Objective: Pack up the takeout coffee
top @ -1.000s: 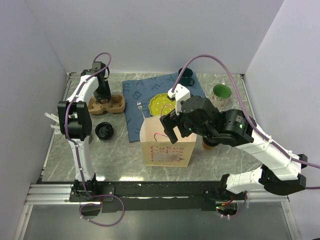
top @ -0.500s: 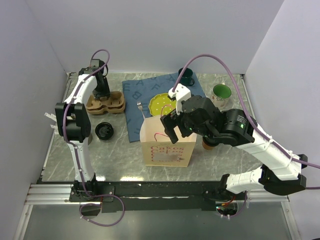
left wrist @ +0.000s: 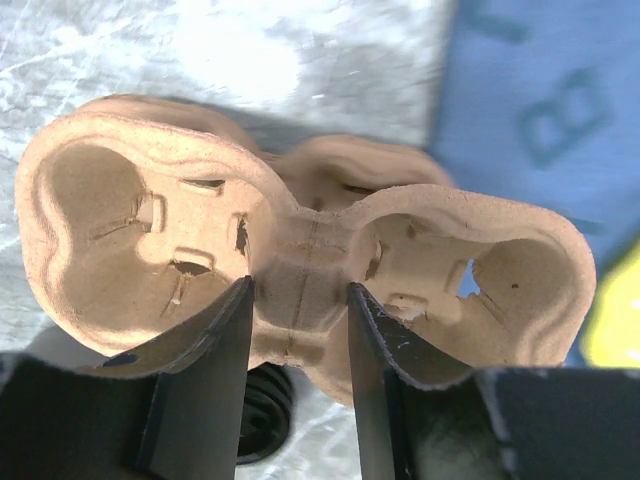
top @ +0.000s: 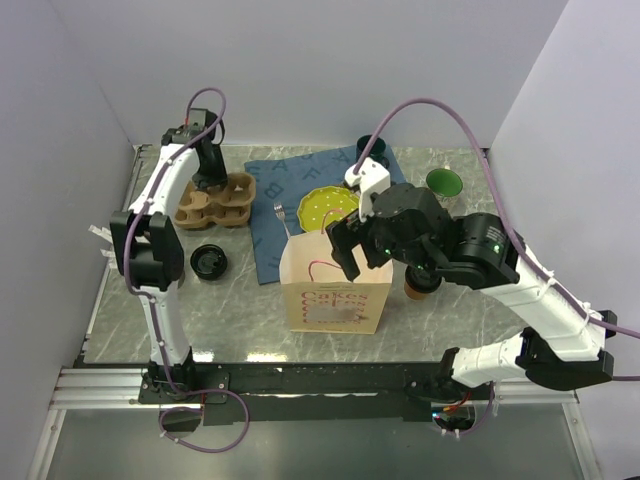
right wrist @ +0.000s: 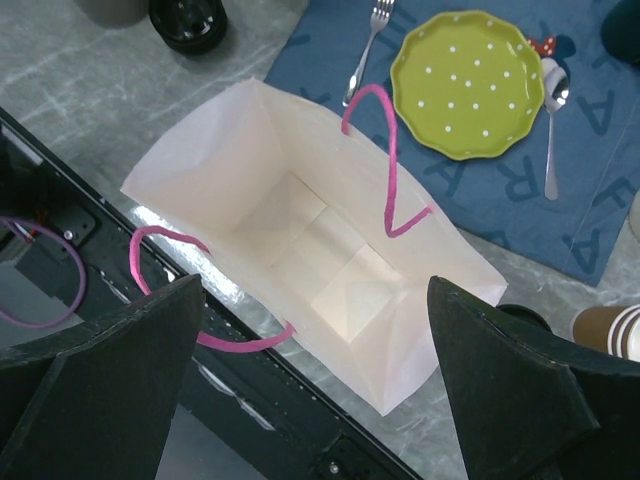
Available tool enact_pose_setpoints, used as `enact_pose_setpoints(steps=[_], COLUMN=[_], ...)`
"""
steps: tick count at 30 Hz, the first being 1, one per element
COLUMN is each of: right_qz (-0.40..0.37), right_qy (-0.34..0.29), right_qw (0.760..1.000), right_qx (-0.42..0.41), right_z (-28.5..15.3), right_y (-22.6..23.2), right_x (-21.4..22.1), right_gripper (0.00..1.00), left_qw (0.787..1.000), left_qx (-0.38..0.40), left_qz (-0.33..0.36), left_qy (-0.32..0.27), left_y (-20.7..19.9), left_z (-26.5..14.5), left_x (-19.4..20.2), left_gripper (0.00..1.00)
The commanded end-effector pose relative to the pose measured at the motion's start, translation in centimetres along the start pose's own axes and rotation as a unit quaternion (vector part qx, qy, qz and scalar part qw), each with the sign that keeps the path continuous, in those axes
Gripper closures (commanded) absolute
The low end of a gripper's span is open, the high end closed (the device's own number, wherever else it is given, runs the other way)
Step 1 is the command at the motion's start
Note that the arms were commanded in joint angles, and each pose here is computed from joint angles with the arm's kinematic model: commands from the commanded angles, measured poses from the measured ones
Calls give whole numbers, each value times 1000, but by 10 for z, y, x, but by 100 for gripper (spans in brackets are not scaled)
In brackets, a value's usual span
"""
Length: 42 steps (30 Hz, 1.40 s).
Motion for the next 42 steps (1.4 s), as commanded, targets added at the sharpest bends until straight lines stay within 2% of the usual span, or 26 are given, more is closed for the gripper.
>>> enact_pose_setpoints(steps=[1,4,8,15,19,20,22,24,26,28,30,31,33,40,42], right_qz=[28,44,77,101,102,104,103,95,75,34,19,14,-3,-43,-44], right_qy=[-40,-44,-55,-62,-66,-69,-63,-77,-98,-133,-169,-176,-172,-148,-139], right_qw=[999,998,993,991,991,991,991,991,992,990,984,983,981,982,983], right_qx=[13,25,65,69,58,56,55,47,-1,-39,-51,-56,-86,-105,-108], right_z=[-17,-21,-31,-42,-45,-47,-46,-49,-53,-49,-50,-48,-40,-6,-2], right_y=[-9,-14,-30,-49,-52,-53,-54,-54,-48,-42,-43,-43,-42,-45,-44], right_x=[-16,-16,-11,7,14,16,21,19,16,7,-2,-4,-5,-7,-9], right_gripper=[1,1,1,1,1,1,1,1,0,1,2,2,4,25,25], left_qw=[996,991,981,958,937,927,916,897,880,873,853,853,836,806,797], left_qx=[53,98,154,270,335,357,383,425,457,470,505,506,532,571,583], left_qz=[-31,-34,-47,-44,-60,-75,-88,-99,-108,-116,-121,-126,-131,-153,-153], left_qy=[-72,-82,-106,-86,-75,-82,-78,-76,-70,-55,-53,-39,-41,-26,-31], left_y=[-18,-36,-51,-81,-86,-81,-78,-70,-64,-63,-59,-60,-57,-64,-68], left_z=[-74,-102,-160,-250,-298,-318,-330,-358,-375,-376,-391,-385,-395,-386,-386], left_x=[-22,-20,-18,16,40,46,55,68,80,89,98,103,110,121,117], left_gripper=[59,61,63,68,73,73,71,69,70,70,70,70,69,69,69])
Point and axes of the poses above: each gripper's point midway between its finger pads, its own z axis out along the fingers, its own y axis along the line the jaws close on, x = y × z, the point moved 7 cm from there along -z, back along the fingers, and after that the axes turned 5 degrees about z, right-handed, at the moved point
